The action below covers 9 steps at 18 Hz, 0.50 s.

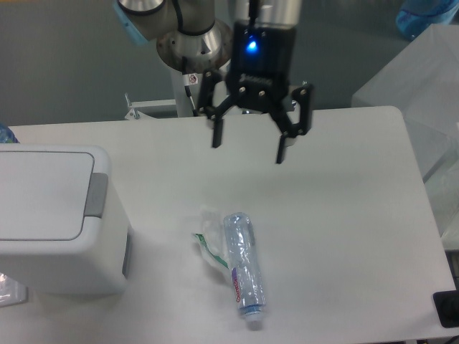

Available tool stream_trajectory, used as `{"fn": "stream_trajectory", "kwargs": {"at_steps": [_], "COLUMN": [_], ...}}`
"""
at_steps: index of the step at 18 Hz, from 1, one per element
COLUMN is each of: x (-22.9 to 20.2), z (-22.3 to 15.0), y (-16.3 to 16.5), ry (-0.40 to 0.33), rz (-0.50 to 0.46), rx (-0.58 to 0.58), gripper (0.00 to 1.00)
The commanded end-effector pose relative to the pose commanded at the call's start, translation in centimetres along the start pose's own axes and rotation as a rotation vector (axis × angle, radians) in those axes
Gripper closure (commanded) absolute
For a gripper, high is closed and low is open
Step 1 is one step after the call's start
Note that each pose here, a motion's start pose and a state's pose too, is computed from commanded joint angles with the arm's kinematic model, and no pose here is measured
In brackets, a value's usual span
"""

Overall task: Open the trash can
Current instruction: 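Lower the open gripper from above the table toward the trash can, then move the open gripper over the trash can lid edge and lower it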

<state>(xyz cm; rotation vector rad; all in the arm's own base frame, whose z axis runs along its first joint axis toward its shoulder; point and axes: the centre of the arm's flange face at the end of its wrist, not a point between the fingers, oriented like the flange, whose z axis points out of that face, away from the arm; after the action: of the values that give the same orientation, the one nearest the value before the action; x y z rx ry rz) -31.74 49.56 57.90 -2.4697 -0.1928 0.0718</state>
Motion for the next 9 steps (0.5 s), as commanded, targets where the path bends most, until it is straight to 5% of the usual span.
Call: {"fn": "stream_trajectory", "kwargs": {"at_steps": [9], "x": [4.1], "z": [4.2], "y": [1.6], "ry": [0.070], "rz": [-0.115], "rx": [-0.052], "gripper": [0.00]}}
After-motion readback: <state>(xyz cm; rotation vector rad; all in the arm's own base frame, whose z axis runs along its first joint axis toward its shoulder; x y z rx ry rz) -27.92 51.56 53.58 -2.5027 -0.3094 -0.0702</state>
